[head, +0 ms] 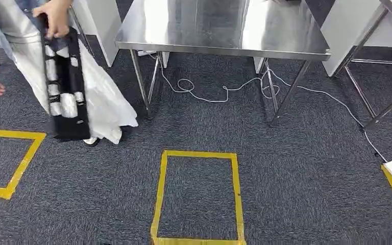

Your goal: Take the parts from the cabinet and place them on the table.

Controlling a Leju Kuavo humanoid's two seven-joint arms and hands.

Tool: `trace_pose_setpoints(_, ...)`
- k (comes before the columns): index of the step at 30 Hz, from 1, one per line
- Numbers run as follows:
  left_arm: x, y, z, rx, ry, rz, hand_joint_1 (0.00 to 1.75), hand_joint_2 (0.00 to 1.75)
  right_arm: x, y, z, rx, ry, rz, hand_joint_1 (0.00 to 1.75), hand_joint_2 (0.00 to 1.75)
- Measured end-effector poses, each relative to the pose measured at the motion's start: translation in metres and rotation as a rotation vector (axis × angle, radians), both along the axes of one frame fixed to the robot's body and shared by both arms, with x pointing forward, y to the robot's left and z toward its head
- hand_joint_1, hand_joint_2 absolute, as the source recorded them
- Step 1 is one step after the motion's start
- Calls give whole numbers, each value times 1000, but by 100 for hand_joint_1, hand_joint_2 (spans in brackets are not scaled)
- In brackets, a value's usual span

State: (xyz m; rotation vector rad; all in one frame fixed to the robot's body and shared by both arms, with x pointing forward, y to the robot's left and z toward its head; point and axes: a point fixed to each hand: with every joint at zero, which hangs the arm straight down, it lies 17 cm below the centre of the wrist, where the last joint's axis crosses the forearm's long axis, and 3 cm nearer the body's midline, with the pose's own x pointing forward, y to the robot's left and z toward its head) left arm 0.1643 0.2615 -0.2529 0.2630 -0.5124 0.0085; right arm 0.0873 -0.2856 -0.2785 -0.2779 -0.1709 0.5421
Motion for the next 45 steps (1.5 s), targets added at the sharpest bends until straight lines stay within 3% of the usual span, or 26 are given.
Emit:
trace_pose_setpoints(11,-11,0,-3,0,17,-3,0,0,-4,0,-1,10,22,11,0,175)
trace_pose_setpoints(36,-5,-8,-2,-9,18,-16,0,0,-9,1,-2,31,75,34,0,175)
trace_pose_setpoints(45,-5,-9,-2,-19,23,-18,0,0,-26,4,-4,42,104,33,0,175)
